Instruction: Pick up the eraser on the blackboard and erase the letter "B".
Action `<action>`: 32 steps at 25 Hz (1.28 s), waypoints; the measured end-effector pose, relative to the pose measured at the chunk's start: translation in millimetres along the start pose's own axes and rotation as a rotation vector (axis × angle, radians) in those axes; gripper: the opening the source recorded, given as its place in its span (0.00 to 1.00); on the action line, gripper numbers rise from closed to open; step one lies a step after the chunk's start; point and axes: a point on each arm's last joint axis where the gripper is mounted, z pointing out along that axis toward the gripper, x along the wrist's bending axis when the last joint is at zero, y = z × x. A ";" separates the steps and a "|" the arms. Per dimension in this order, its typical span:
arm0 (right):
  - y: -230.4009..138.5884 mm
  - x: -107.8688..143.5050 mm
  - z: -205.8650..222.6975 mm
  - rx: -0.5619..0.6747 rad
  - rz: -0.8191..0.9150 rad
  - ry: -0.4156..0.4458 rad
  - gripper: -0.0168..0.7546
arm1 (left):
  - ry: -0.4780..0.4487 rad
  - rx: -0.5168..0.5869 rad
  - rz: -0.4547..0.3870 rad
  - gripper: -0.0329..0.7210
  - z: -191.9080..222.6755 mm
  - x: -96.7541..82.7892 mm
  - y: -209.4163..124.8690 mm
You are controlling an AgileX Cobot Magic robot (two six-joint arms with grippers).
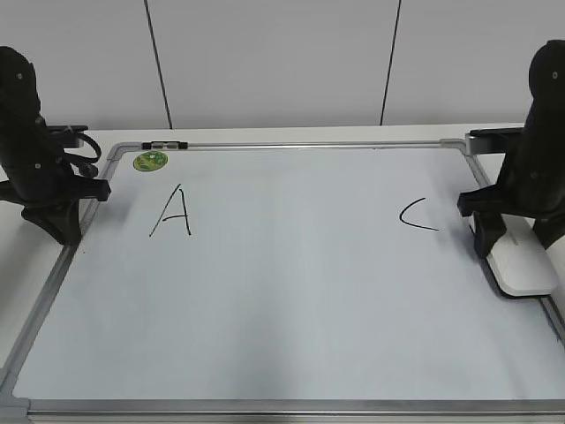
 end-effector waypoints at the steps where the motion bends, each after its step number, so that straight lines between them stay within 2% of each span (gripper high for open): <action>1: 1.8 0.5 1.0 0.000 0.001 0.004 0.69 | 0.000 0.000 0.000 0.09 0.0 0.0 0.0; 17: 6.8 1.5 -1.0 -0.012 0.004 0.015 0.70 | 0.000 0.000 0.000 0.09 0.0 0.0 0.0; 23: 7.6 1.6 -1.9 -0.016 0.004 0.016 0.79 | 0.000 0.000 0.000 0.09 0.0 0.0 0.0; 32: 8.3 1.6 -2.8 -0.019 0.005 0.016 0.81 | 0.000 0.000 0.000 0.09 0.0 0.0 0.0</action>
